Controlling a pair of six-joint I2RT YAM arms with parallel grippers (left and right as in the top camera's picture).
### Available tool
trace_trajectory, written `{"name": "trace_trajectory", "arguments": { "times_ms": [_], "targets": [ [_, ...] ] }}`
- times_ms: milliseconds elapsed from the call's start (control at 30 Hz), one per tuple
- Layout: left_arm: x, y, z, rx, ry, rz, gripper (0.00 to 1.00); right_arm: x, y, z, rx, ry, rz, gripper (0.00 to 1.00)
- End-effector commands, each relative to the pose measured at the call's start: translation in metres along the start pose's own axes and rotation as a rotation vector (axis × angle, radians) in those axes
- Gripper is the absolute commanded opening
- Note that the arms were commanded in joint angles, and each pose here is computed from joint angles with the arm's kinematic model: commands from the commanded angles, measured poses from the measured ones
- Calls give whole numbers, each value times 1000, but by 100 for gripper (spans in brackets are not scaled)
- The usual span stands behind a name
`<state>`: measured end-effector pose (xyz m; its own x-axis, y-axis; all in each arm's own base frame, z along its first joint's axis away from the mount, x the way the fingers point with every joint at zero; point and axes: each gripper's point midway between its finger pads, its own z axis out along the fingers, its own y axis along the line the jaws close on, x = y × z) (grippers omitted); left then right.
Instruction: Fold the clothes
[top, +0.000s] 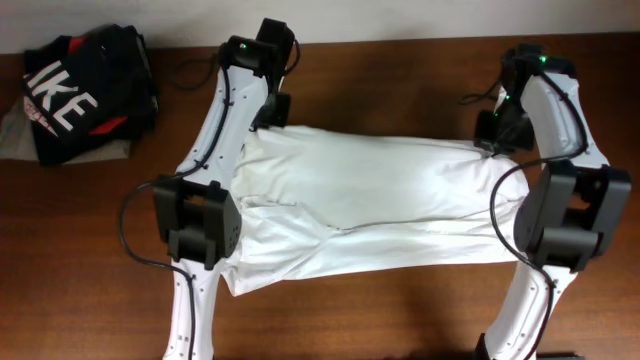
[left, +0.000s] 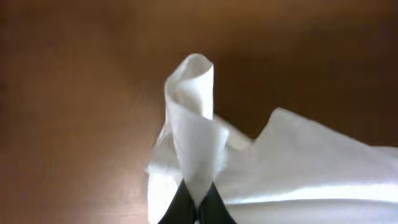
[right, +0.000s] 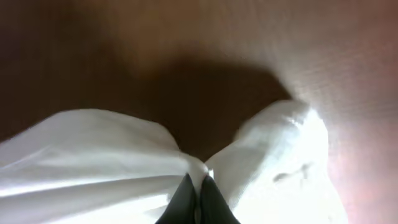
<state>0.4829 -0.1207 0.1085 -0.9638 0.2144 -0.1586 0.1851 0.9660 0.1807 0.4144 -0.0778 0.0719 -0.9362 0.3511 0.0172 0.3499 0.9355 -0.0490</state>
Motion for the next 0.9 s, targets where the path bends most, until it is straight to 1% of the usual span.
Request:
{"name": "trace_trajectory", "arguments": {
  "times_ms": [0,33,67,133,267,300,367,433,500,567,633,833,867],
  "targets": [
    [23,2,-34,29,42,-7,1,9,-9,-35,29,-34,39,4],
    [34,-7,-37,85,86,-2,1,16,-10,-35,34,-9,50,4],
    [45,-10,-38,103,131,4,1,24,-12,-36,41,25,58,4],
    [60,-8,-40,99,193,12,1,39,-15,-39,53,77,78,4],
    [66,-26,-42,187,218,18,1,56,-15,-61,34,87,81,4],
    [73,-29,-40,199,239,23,1,61,-17,-66,35,89,80,4],
    [100,-33,-37,189,318,50,1,71,-21,-69,48,95,79,4],
    [120,-33,-37,174,369,70,1,78,-26,-62,74,109,77,4],
    [142,-28,-38,146,412,85,1,86,-27,-46,82,133,111,4],
    [158,-26,-41,146,434,86,1,91,-29,-34,89,157,135,4],
    [180,-25,-38,140,488,93,1,99,-30,-27,98,186,141,4],
    [224,-35,8,147,586,48,1,123,-37,-11,140,277,131,4],
    [231,-35,15,145,597,49,1,124,-40,-10,159,279,128,11]
  ]
}}
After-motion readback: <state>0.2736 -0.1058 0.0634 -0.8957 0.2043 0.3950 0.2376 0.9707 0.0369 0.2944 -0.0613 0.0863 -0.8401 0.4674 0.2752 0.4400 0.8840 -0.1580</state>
